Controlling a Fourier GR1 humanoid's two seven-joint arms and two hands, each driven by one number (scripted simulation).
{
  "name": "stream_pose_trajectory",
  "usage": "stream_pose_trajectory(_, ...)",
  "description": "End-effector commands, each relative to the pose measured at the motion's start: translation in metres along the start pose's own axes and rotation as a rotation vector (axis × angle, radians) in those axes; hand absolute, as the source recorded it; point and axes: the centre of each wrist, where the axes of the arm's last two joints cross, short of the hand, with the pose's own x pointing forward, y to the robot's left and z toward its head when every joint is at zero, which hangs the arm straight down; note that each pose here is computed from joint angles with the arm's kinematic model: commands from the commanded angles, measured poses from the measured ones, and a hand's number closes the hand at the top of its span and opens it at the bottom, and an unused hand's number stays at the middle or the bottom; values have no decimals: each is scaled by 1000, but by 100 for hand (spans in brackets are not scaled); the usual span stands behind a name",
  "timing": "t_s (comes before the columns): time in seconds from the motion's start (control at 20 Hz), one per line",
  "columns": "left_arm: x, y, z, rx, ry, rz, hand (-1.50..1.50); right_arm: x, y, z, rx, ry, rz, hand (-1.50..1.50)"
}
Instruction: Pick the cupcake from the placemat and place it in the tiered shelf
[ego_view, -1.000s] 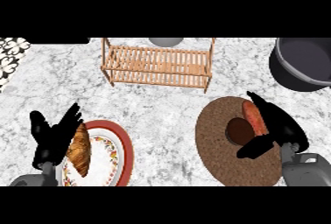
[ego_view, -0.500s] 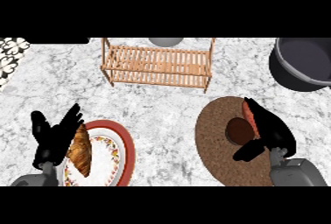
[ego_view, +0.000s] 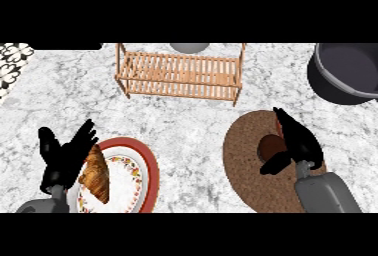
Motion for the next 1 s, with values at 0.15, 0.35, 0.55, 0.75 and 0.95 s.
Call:
stream_pose_trajectory(0.15,9,2,-13,14,3,15,0,-22,-1,-20,-19,-33,-25,-150)
stream_pose_trajectory(0.35,6,-5,-7,-7,8,5,0,-1,28,-16,201,-109,158,150)
stream_pose_trajectory(0.55,4,-4,4,-6,7,7,0,-9,34,-12,195,-165,125,150)
stream_pose_trajectory(0.75,-9,6,-7,6,8,-2,0,1,29,7,157,-221,72,150)
stream_pose_trajectory(0.95,-4,-10,-2,0,11,-4,0,47,58,24,122,-297,34,150)
